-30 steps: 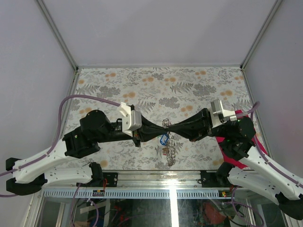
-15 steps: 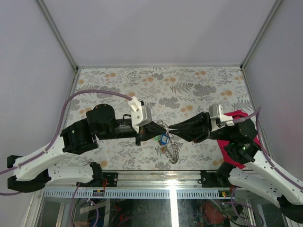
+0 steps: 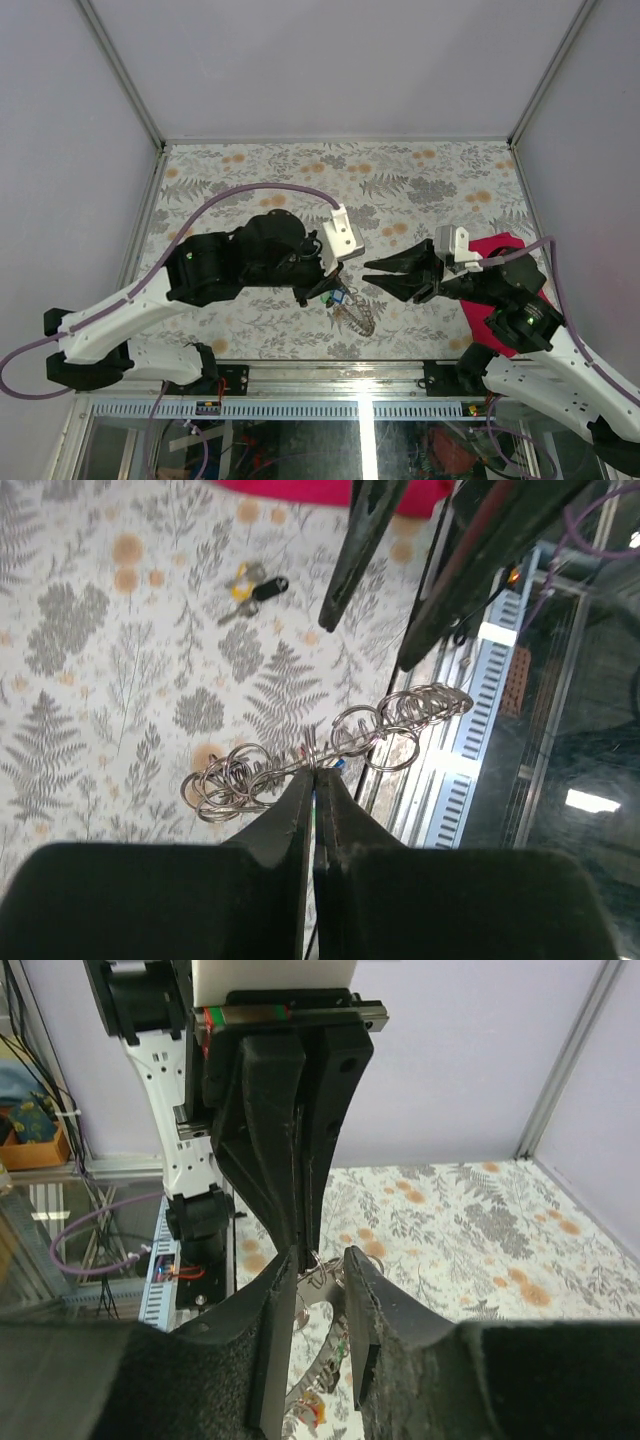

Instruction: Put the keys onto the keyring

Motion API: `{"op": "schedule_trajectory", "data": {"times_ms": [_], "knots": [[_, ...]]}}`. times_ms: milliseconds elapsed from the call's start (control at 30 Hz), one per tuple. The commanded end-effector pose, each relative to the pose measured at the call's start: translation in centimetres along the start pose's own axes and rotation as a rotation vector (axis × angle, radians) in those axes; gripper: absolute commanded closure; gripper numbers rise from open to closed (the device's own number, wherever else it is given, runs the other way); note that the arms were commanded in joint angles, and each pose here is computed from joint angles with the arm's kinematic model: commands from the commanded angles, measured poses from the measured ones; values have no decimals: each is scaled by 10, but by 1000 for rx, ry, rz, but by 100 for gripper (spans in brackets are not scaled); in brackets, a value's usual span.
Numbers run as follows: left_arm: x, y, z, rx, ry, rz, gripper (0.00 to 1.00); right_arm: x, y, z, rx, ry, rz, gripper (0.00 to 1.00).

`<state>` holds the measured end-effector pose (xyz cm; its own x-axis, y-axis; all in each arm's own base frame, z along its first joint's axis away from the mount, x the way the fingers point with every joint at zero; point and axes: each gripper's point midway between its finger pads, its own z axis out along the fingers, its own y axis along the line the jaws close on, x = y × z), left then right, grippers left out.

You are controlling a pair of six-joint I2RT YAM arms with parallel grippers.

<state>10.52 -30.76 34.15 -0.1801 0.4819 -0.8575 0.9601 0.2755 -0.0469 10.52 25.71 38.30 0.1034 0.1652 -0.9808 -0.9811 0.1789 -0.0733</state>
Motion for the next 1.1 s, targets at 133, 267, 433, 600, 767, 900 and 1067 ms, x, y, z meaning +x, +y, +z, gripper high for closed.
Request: {"op": "schedule_trajectory", "data": {"times_ms": [133,267,433,600,767,900,1067], "knots": [[29,19,2,-120,187,-103,100,8,-14,-10,98,40,-34,67],[55,40,14,-135,271,-218,100,16,-15,-17,120,67,-26,67],[64,63,35,-108,233,-328,100,20,-13,-24,132,79,-14,67],[65,68,65,-32,175,-357,100,21,-12,-27,143,78,1,67],[75,90,84,-77,195,-395,100,23,-15,-30,172,86,13,67],[87,125,95,-152,192,-454,100,24,-22,-34,225,93,28,67],[97,173,100,-241,152,-532,100,24,-26,-40,272,86,46,67]]}}
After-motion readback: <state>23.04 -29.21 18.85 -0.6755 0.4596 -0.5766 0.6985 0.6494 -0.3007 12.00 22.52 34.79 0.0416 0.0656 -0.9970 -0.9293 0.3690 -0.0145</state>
